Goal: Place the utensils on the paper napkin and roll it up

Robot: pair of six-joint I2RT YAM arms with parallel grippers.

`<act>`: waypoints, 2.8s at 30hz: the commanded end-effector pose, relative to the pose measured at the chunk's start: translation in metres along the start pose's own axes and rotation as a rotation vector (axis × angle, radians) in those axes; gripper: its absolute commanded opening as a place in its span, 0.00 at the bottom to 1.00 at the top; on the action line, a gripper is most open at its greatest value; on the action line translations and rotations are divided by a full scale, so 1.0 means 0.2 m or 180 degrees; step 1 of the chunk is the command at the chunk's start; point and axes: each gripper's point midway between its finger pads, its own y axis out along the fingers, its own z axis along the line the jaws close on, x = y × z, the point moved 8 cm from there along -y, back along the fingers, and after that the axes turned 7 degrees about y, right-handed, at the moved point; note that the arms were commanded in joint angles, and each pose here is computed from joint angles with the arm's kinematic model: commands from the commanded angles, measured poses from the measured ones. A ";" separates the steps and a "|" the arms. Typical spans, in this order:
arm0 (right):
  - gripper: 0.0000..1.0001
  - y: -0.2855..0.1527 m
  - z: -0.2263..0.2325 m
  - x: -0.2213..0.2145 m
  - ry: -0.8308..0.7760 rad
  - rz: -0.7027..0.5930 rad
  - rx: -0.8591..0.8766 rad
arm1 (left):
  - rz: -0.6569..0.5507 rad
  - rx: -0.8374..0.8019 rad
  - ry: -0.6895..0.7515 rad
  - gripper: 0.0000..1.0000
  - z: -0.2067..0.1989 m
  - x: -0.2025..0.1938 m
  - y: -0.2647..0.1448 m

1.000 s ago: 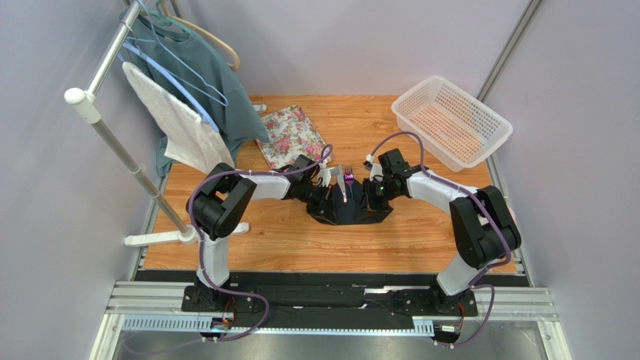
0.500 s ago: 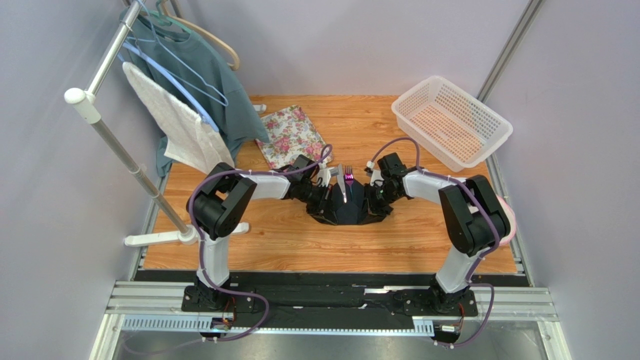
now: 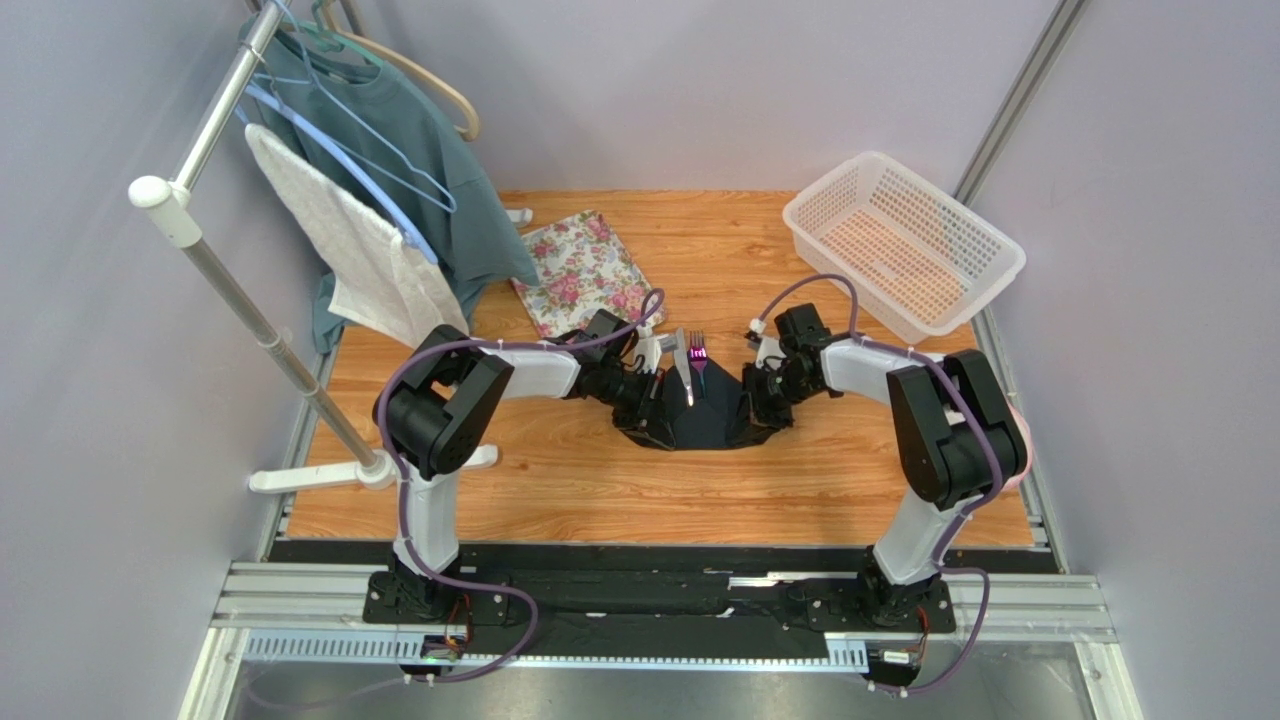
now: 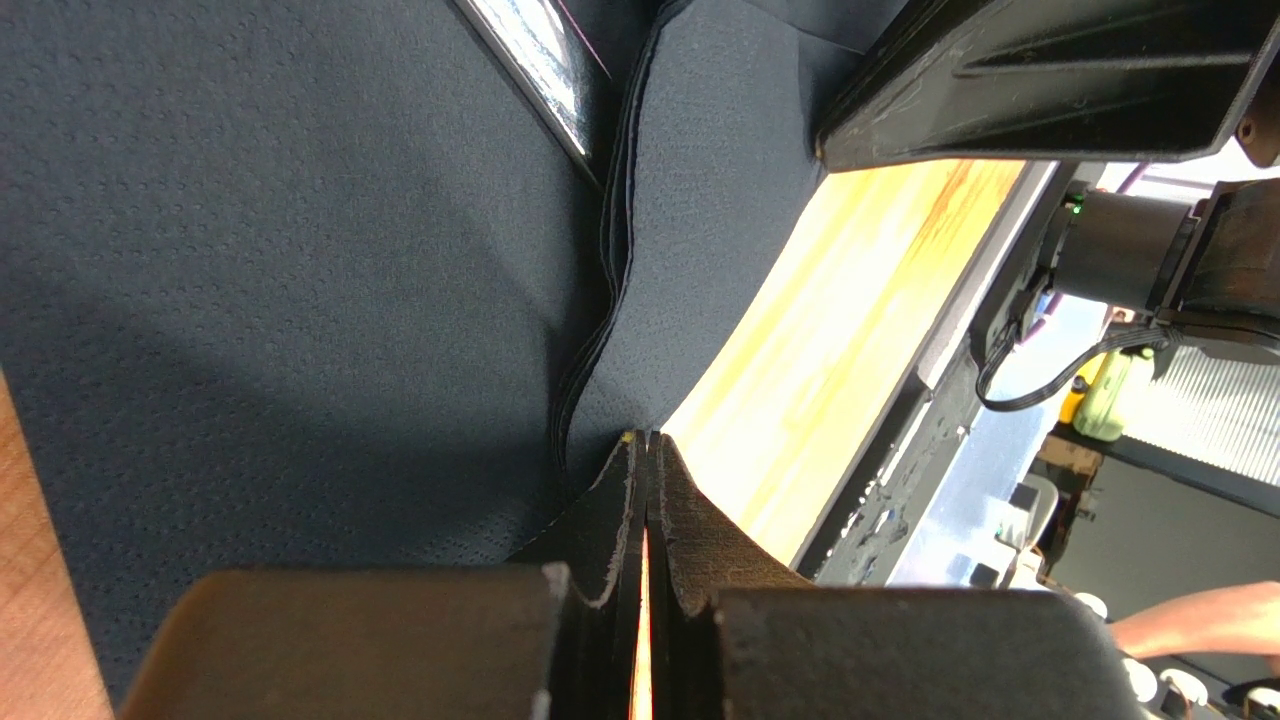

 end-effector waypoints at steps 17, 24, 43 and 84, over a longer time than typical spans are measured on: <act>0.02 -0.06 -0.21 -0.03 0.0002 -0.0077 -0.0358 | 0.0165 0.0235 -0.0163 0.00 0.11 -0.09 0.01; 0.02 -0.05 -0.21 -0.03 0.0059 -0.0098 -0.0321 | 0.0099 0.0221 -0.0144 0.03 0.09 -0.08 -0.03; 0.02 -0.04 -0.20 -0.02 0.0072 -0.0128 -0.0260 | -0.0151 -0.0148 -0.0108 0.07 0.04 -0.09 -0.16; 0.04 -0.12 -0.06 0.03 -0.0018 -0.0285 -0.0063 | -0.1030 -0.0689 -0.0199 0.11 -0.01 0.33 0.19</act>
